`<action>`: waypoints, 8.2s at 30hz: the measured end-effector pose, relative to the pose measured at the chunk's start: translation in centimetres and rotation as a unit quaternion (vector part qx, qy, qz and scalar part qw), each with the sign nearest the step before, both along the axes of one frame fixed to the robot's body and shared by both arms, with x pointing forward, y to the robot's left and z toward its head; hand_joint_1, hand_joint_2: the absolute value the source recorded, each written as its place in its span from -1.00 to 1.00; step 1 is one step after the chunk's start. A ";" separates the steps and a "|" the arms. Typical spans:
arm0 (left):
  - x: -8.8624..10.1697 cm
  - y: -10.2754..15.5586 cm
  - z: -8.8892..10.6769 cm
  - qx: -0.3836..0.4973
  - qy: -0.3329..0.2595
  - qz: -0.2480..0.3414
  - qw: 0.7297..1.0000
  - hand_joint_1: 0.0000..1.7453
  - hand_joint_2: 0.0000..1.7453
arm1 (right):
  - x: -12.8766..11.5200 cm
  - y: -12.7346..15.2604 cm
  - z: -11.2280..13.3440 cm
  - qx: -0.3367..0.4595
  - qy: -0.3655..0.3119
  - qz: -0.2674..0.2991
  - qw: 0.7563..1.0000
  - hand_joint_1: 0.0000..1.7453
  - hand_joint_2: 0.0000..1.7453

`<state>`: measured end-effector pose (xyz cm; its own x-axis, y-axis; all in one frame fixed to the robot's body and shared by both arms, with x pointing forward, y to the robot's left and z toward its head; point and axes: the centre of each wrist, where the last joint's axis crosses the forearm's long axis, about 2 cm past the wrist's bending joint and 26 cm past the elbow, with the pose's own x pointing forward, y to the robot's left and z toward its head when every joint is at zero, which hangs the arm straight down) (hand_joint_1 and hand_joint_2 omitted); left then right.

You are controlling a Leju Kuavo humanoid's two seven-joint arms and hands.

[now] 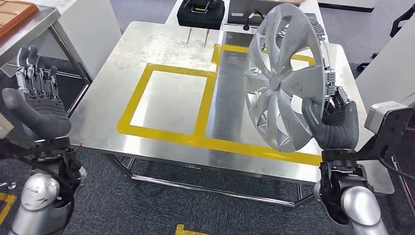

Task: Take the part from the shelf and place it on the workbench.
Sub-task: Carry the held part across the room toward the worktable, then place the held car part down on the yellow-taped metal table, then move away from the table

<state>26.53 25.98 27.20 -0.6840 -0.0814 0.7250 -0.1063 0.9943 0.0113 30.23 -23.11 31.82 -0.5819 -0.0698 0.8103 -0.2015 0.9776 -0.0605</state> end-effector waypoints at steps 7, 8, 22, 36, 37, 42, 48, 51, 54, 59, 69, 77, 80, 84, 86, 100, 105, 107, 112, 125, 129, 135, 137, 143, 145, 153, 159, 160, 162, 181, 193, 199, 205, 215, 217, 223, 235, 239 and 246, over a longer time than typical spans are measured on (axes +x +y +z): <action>0.0 0.0 -0.1 0.001 0.001 0.001 1.000 -1.00 -1.00 | 0.0 0.2 -0.1 0.001 0.003 0.001 1.000 1.00 1.00; 0.0 0.0 -0.1 0.001 0.001 0.001 1.000 -1.00 -1.00 | 0.0 0.2 -0.2 0.001 0.004 0.002 1.000 1.00 1.00; 0.0 0.0 -0.1 -0.001 0.001 0.005 1.000 -1.00 -1.00 | 0.1 0.2 -0.1 0.001 0.003 0.001 1.000 1.00 1.00; 0.2 -0.1 0.0 -0.001 0.001 0.005 1.000 -1.00 -1.00 | 0.7 0.3 1.0 -0.067 -0.036 -0.086 0.993 1.00 1.00; 0.2 -0.2 0.0 0.000 0.002 0.003 1.000 -1.00 -1.00 | 0.8 0.3 1.1 -0.084 -0.041 -0.103 0.990 1.00 1.00; 0.6 -0.4 0.2 0.005 0.001 -0.011 1.000 -1.00 -1.00 | 2.0 0.7 1.9 -0.157 -0.066 -0.170 0.971 1.00 1.00; 1.0 -1.1 0.5 0.003 0.000 -0.026 1.000 -1.00 -1.00 | 3.4 1.3 1.8 -0.238 -0.091 -0.231 0.939 1.00 1.00; 1.3 -1.4 0.6 0.003 -0.001 -0.031 1.000 -1.00 -1.00 | 4.1 1.7 1.4 -0.277 -0.099 -0.252 0.922 1.00 1.00; 1.5 -1.7 0.6 0.002 0.000 -0.039 0.999 -1.00 -1.00 | 4.8 2.3 0.6 -0.343 -0.114 -0.280 0.889 1.00 1.00; 1.9 -2.3 1.1 -0.001 -0.005 -0.049 0.999 -1.00 -1.00 | 5.9 3.6 -1.1 -0.435 -0.136 -0.308 0.835 1.00 1.00; 2.1 -2.6 0.8 0.000 0.000 -0.055 0.998 -1.00 -1.00 | 7.0 4.9 -5.0 -0.531 -0.103 -0.290 0.789 1.00 1.00; 2.2 -2.7 0.8 0.000 -0.002 -0.057 0.998 -1.00 -1.00 | 7.4 5.1 -6.1 -0.555 -0.089 -0.282 0.778 1.00 1.00; 2.2 -2.8 0.8 -0.002 -0.004 -0.060 0.998 -1.00 -1.00 | 7.6 5.1 -6.5 -0.580 -0.077 -0.273 0.764 1.00 1.00; 2.2 -2.9 0.7 -0.002 -0.002 -0.063 0.998 -1.00 -1.00 | 7.7 5.2 -8.0 -0.624 -0.047 -0.245 0.741 1.00 1.00; 2.2 -2.9 0.7 -0.002 -0.003 -0.063 0.998 -1.00 -1.00 | 7.7 5.2 -8.6 -0.638 -0.033 -0.230 0.734 1.00 1.00; 2.3 -2.9 0.4 -0.008 0.000 -0.061 0.998 -1.00 -1.00 | 7.0 6.6 -12.5 -0.675 0.011 -0.156 0.721 -0.98 0.50; 2.4 -2.9 0.4 -0.008 -0.001 -0.059 0.998 -1.00 -1.00 | 6.8 6.9 -13.9 -0.690 0.053 -0.124 0.711 -1.00 -1.00; 2.4 -2.9 0.3 -0.009 0.000 -0.058 0.998 -1.00 -1.00 | 6.9 6.9 -14.2 -0.691 0.075 -0.114 0.710 -1.00 -1.00; 2.4 -2.9 0.3 -0.009 0.001 -0.056 0.998 -1.00 -1.00 | 7.3 6.7 -14.5 -0.696 0.125 -0.098 0.701 -1.00 -1.00; 2.3 -2.8 0.0 -0.008 0.008 -0.054 0.998 -1.00 -1.00 | 7.8 6.9 -14.4 -0.690 0.152 -0.082 0.703 -1.00 -1.00; 2.1 -2.7 -0.3 -0.006 0.015 -0.050 0.999 -1.00 -1.00 | 7.9 7.1 -13.8 -0.655 0.184 -0.057 0.731 -1.00 -1.00; 2.1 -2.2 -0.5 -0.008 0.017 -0.039 0.999 -1.00 -1.00 | 7.9 7.1 -10.5 -0.487 0.172 -0.013 0.856 -1.00 -1.00; 1.9 -2.0 -0.7 -0.010 0.016 -0.033 0.999 -1.00 -1.00 | 7.9 6.4 -8.2 -0.384 0.149 -0.010 0.911 -1.00 -1.00; 1.4 -1.7 -0.9 -0.016 0.011 -0.017 1.000 -1.00 -1.00 | 6.4 2.9 -4.2 -0.115 0.120 0.041 0.985 -1.00 -1.00; 1.2 -1.6 -1.0 -0.015 0.012 -0.013 1.000 -1.00 -1.00 | 5.5 1.7 -3.6 -0.045 0.111 0.060 0.991 -1.00 -1.00; 0.7 -1.4 -0.7 -0.013 0.008 -0.007 1.000 -1.00 -1.00 | 3.1 -1.7 -1.7 0.069 0.052 0.042 0.995 -1.00 -1.00; 0.4 -1.3 -0.8 -0.013 0.008 -0.003 1.000 -1.00 -1.00 | 1.4 -2.6 -2.0 0.100 0.043 0.014 0.994 -1.00 -1.00; 0.3 -1.4 -0.9 -0.012 0.010 -0.003 1.000 -1.00 -1.00 | 1.2 -2.6 -2.2 0.102 0.044 0.011 0.994 -1.00 -1.00; 0.2 -1.4 -1.0 -0.011 0.011 -0.005 1.000 -1.00 -1.00 | 0.7 -2.7 -2.5 0.105 0.044 0.006 0.994 -1.00 -1.00; -0.1 -2.9 -0.9 -0.011 0.011 -0.038 0.999 -1.00 -1.00 | -2.5 -4.1 -2.4 0.119 0.026 -0.015 0.992 -1.00 -1.00; 0.0 -3.0 -1.1 -0.021 0.009 -0.042 0.999 -1.00 -1.00 | -2.4 -4.1 -1.6 0.106 0.017 -0.016 0.994 -1.00 -1.00; 0.0 -3.0 -1.0 -0.022 0.007 -0.042 0.999 -1.00 -1.00 | -2.4 -4.0 -1.1 0.103 0.009 -0.014 0.995 -1.00 -1.00; 0.1 -3.0 -0.9 -0.021 0.007 -0.039 0.999 -1.00 -1.00 | -2.4 -3.9 -1.2 0.101 0.010 -0.010 0.995 -1.00 -1.00; 0.1 -3.0 -0.8 -0.022 0.004 -0.035 0.999 -1.00 -1.00 | -2.3 -3.9 -1.0 0.100 0.005 -0.005 0.995 -1.00 -1.00; 0.1 -3.0 -0.7 -0.022 0.003 -0.034 0.999 -1.00 -1.00 | -2.2 -3.9 -0.9 0.100 0.005 -0.004 0.995 -1.00 -1.00; 0.1 -3.0 -0.8 -0.023 0.005 -0.033 0.999 -1.00 -1.00 | -2.2 -3.8 -1.1 0.102 0.010 -0.005 0.995 -1.00 -1.00; 0.2 -3.0 -0.6 -0.024 0.002 -0.034 0.999 -1.00 -1.00 | -2.2 -4.0 -1.2 0.104 0.013 -0.013 0.994 -1.00 -1.00; 0.2 -3.0 -0.7 -0.024 0.003 -0.034 0.999 -1.00 -1.00 | -2.3 -4.1 -1.5 0.106 0.019 -0.015 0.994 -1.00 -1.00; 0.2 -3.0 -0.6 -0.024 0.003 -0.034 0.999 -1.00 -1.00 | -2.2 -4.3 -1.3 0.106 0.013 -0.016 0.994 -1.00 -1.00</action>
